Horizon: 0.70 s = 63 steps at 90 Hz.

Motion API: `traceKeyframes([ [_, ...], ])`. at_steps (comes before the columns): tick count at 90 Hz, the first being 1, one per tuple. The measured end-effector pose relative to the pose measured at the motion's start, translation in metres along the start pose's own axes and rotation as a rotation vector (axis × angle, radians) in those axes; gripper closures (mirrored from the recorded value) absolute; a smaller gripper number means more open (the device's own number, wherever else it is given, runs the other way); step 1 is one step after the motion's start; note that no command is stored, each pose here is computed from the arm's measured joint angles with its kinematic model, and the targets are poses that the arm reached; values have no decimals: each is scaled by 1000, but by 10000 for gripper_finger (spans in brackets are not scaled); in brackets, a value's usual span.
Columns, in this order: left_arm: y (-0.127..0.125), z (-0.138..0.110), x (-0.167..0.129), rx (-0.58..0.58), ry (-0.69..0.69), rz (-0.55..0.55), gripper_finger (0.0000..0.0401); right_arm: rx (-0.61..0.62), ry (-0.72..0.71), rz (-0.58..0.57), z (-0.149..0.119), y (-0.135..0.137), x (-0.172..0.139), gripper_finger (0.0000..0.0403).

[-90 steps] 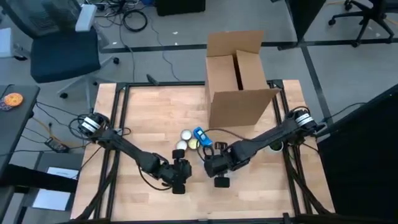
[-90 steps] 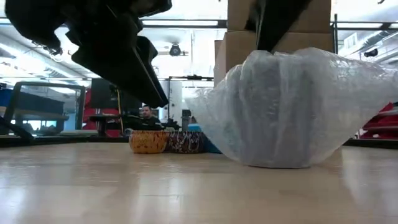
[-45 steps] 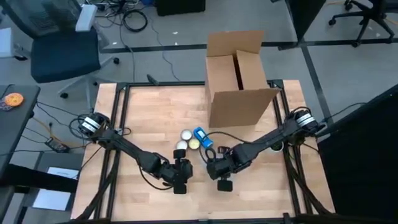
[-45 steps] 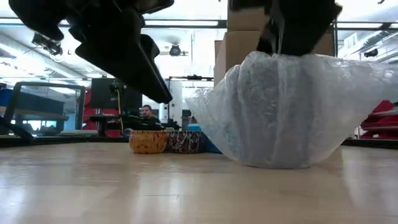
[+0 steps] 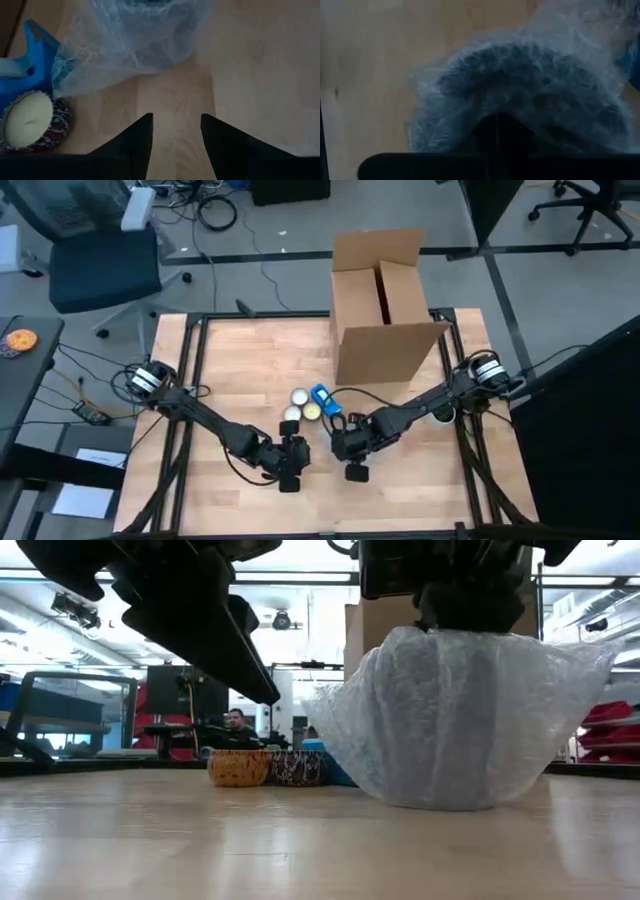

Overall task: Wrap mug
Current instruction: Wrap the purple mug with the transparent bubble wrap, then put the wrapped purple mug into the brown cardboard box

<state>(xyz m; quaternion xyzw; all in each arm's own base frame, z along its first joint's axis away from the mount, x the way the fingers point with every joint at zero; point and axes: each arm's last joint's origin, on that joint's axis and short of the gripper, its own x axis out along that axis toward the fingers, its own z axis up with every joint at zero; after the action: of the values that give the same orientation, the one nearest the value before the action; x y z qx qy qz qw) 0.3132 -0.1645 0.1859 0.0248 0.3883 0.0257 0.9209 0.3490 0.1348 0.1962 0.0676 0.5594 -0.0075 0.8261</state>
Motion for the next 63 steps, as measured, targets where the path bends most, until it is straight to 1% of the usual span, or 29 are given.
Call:
traceKeyframes([
  [11, 0, 0, 0, 0, 0, 0, 249, -28, -6, -4, 1, -1, 0, 403],
  [19, 0, 0, 0, 0, 1, 0, 249, -51, -3, -31, 5, 1, -8, 403],
  [31, 0, 0, 0, 1, 2, 1, 249, -110, -4, -113, 15, 10, -33, 403],
  [39, 0, 0, 0, 3, 3, 1, 249, -124, -13, -134, 22, 15, -53, 403],
  [45, 0, 0, 0, 2, 2, 1, 249, -128, -40, -129, 28, 20, -66, 403],
  [51, 0, 0, 0, 3, 3, 1, 248, -141, -96, -122, 36, 27, -80, 403],
  [63, 0, 0, 0, 3, 3, 1, 249, -136, -167, -69, 43, 41, -101, 403],
])
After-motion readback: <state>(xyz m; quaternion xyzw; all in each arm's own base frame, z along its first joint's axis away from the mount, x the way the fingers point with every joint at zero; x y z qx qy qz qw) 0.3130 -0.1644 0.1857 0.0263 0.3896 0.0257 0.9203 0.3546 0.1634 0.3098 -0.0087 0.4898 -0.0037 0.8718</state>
